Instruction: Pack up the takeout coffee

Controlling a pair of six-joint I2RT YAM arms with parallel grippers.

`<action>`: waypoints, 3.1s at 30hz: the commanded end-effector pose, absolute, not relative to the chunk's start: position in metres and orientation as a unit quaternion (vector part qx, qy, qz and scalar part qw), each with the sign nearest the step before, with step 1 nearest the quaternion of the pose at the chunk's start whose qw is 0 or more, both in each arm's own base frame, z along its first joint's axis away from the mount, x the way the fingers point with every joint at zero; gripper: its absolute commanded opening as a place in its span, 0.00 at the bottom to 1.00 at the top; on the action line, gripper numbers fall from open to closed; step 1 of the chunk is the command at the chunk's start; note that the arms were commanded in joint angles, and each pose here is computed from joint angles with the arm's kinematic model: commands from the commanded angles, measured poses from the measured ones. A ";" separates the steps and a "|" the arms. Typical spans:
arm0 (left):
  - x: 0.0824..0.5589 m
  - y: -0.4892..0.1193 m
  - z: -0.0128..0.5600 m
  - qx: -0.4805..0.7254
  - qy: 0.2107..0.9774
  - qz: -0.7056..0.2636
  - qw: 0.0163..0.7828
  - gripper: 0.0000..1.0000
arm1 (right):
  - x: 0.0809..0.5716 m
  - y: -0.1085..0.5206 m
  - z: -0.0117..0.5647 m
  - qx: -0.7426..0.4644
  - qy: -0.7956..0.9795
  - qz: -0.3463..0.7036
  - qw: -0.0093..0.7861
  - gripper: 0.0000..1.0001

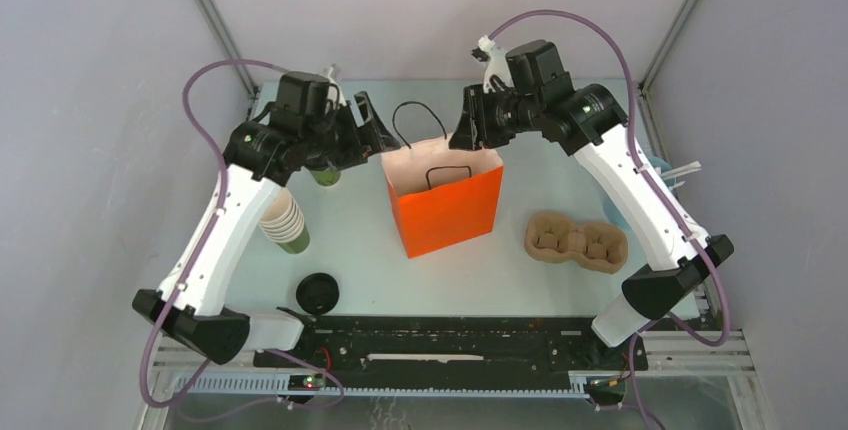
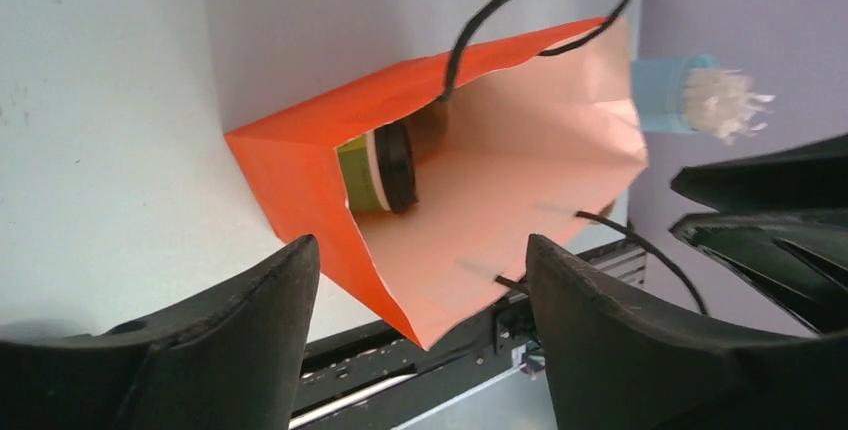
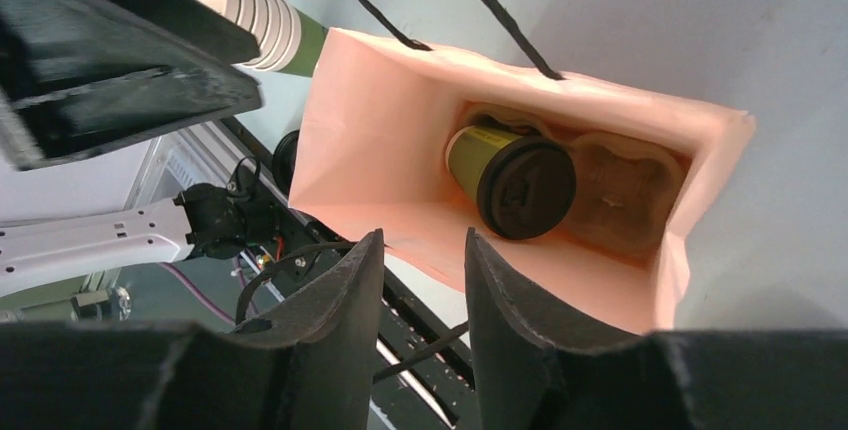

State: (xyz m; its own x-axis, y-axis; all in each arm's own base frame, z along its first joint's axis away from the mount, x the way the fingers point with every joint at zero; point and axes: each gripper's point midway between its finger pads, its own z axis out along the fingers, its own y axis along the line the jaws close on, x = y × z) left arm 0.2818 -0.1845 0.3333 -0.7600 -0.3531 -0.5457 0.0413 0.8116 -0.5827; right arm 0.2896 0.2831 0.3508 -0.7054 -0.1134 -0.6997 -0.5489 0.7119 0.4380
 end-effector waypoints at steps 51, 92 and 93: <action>0.225 -0.229 0.258 -0.035 0.854 -0.281 0.437 0.00 | 0.189 0.263 0.307 -0.157 0.852 0.293 0.406 0.51; 0.202 -0.206 0.246 -0.124 0.787 -0.345 0.496 0.00 | 0.200 0.288 0.244 -0.191 0.842 0.222 0.453 0.50; 0.201 -0.209 0.247 -0.120 0.788 -0.348 0.494 0.00 | 0.197 0.288 0.243 -0.193 0.837 0.229 0.457 0.48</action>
State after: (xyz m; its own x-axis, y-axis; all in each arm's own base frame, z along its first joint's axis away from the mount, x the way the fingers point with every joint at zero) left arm 0.2108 -0.2033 0.2561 -0.4318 -0.5736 -0.6961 0.1388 0.7203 -0.6797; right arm 0.2067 0.2892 0.2360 -0.5431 -0.1827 -0.8195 -0.5246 0.8359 0.1613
